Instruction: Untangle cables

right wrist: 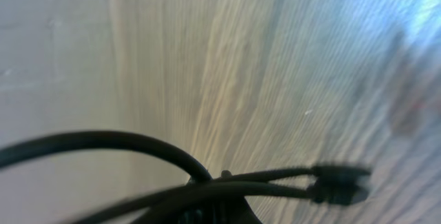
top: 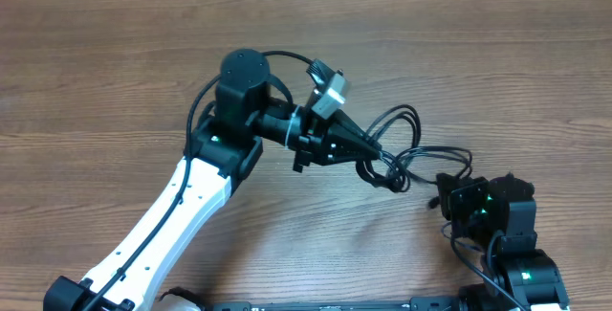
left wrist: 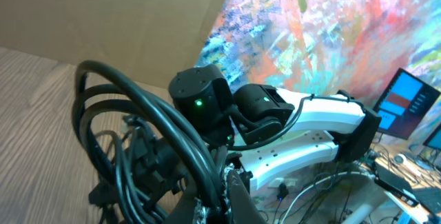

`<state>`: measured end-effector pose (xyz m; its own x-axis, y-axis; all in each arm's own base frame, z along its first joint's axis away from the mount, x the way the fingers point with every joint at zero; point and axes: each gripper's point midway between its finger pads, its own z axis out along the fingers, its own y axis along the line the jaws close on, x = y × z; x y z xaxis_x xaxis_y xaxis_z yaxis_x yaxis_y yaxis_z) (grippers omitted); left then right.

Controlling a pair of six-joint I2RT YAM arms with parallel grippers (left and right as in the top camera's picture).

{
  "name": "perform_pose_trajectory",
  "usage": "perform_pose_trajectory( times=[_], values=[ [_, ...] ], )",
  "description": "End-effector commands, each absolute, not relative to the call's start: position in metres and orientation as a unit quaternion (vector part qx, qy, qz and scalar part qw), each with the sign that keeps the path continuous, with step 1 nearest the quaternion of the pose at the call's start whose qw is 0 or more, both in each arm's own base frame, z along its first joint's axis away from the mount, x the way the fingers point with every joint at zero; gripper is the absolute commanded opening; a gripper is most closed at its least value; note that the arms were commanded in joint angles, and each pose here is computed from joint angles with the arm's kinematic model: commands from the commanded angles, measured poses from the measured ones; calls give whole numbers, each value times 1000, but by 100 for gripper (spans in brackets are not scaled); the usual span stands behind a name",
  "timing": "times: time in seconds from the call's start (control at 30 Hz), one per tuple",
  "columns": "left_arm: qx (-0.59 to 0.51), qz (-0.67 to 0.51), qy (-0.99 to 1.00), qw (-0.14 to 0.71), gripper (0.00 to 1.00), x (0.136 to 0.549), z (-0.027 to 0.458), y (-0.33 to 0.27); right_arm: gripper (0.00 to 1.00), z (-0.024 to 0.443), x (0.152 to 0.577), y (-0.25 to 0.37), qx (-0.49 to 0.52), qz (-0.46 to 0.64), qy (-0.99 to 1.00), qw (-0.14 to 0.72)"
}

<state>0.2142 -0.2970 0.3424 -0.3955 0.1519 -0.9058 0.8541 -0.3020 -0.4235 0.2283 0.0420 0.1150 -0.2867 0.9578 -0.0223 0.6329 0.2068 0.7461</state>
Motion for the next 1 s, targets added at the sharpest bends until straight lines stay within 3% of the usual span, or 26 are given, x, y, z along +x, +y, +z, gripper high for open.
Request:
perform_pose_trajectory(
  times=[0.0,0.63,0.97],
  values=[
    [478,-653,522,270,4,213,357,-285,4,120,232,22,559,285,721,293],
    [486,-662,513,248,4,210,358,-272,4,101,211,-17,603,170,712,318],
    [473,-639,526,303,4,238,362,-251,4,96,203,-27,609,138,712,321]
  ],
)
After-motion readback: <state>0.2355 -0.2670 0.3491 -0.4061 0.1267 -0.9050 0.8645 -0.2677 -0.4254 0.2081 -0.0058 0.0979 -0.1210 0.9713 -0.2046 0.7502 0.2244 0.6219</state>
